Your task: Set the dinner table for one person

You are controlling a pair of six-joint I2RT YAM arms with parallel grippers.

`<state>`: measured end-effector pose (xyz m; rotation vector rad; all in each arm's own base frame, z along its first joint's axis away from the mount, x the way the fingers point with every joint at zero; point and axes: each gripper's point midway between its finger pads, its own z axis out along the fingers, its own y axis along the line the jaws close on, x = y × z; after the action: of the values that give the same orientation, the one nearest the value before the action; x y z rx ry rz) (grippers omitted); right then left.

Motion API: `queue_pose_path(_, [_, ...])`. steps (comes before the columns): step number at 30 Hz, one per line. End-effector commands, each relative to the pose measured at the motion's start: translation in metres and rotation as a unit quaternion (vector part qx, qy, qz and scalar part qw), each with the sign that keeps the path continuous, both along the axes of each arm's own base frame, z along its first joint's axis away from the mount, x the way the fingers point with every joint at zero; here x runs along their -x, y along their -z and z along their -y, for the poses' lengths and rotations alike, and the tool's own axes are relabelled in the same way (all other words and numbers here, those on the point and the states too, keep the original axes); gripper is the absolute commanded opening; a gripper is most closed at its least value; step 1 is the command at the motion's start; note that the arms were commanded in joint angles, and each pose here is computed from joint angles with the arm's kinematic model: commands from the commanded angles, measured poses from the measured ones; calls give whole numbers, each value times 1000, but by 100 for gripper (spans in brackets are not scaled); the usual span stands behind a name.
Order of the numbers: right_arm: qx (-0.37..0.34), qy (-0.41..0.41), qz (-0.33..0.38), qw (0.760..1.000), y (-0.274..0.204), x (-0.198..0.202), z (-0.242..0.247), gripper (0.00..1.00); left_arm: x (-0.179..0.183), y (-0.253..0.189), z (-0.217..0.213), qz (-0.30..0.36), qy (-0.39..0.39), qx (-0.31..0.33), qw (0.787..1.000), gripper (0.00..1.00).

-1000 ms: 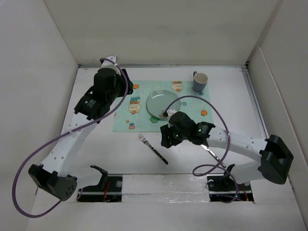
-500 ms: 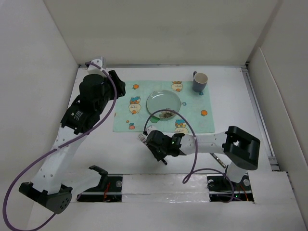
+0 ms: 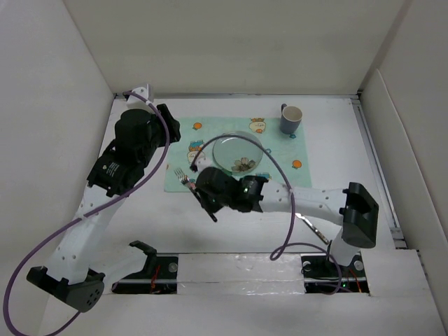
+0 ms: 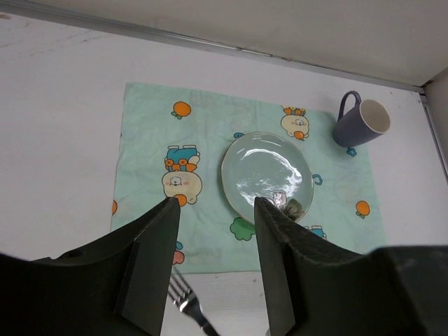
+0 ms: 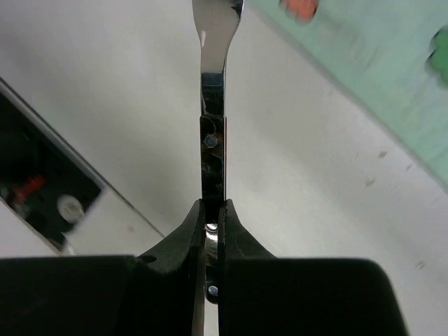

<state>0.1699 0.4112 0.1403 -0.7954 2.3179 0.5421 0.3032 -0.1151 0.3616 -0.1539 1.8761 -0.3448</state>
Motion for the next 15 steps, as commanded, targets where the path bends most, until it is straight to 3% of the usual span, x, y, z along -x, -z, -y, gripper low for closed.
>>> queue_pose_path(1, [-73, 75, 53, 993, -81, -65, -12, 0, 2, -11, -6, 12, -8, -7, 1000, 43])
queue_pose_path(8, [-58, 228, 48, 971, -65, -175, -34, 0, 25, 12, -19, -25, -45, 15, 999, 43])
queue_pose_path(11, [-86, 250, 36, 964, -73, -192, -41, 0, 31, 24, -22, -41, -58, 20, 997, 42])
queue_pose_path(15, [-91, 273, 14, 958, -46, -209, -54, 0, 36, 38, -23, -56, -77, 32, 995, 42])
